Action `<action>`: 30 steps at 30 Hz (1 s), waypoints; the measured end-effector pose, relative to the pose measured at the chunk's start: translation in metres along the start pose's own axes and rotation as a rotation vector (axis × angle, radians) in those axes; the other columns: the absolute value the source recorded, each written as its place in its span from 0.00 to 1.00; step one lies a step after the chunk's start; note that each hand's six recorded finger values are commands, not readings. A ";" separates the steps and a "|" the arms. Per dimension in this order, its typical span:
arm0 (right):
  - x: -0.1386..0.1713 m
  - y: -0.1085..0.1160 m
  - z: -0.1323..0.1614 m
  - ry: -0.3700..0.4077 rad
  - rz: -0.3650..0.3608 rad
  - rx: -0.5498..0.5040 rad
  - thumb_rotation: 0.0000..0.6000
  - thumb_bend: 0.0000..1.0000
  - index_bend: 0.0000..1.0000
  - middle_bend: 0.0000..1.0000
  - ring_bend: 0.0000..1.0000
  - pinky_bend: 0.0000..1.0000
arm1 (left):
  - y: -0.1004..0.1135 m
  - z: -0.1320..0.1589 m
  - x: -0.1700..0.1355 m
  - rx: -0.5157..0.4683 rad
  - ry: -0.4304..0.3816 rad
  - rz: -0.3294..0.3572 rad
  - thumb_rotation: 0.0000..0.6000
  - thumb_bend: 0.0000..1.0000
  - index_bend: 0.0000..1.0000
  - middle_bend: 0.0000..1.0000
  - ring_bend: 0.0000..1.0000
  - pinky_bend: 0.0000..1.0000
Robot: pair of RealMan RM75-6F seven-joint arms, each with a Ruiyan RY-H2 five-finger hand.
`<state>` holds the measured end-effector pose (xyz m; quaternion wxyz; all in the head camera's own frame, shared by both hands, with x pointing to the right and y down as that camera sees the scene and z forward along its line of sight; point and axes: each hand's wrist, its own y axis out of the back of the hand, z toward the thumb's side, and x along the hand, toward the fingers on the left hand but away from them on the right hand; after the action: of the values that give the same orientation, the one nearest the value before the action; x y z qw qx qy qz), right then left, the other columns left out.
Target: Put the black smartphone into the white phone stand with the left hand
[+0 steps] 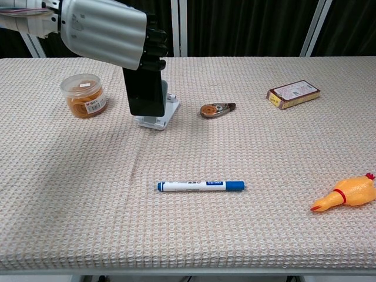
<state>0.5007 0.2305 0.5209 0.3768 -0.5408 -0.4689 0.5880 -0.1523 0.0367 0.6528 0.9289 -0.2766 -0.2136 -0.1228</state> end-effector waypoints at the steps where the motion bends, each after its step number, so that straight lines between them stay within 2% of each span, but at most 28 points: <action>1: 0.000 -0.001 0.000 0.001 0.001 0.000 1.00 0.38 0.00 0.00 0.00 0.00 | 0.001 0.001 0.000 0.001 -0.006 0.000 1.00 0.51 0.79 0.71 0.58 0.61; 13: 0.000 0.003 -0.002 0.000 -0.009 0.002 1.00 0.38 0.00 0.00 0.00 0.00 | -0.006 0.004 -0.003 -0.004 -0.006 -0.024 1.00 0.51 0.79 0.70 0.58 0.61; 30: 0.000 0.005 -0.001 0.000 -0.010 0.005 1.00 0.38 0.00 0.00 0.00 0.00 | -0.003 0.005 0.007 -0.026 0.006 0.007 1.00 0.51 0.79 0.70 0.57 0.60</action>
<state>0.5016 0.2293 0.5164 0.3812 -0.5377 -0.4701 0.5871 -0.1486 0.0367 0.6611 0.9263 -0.2892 -0.2080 -0.1231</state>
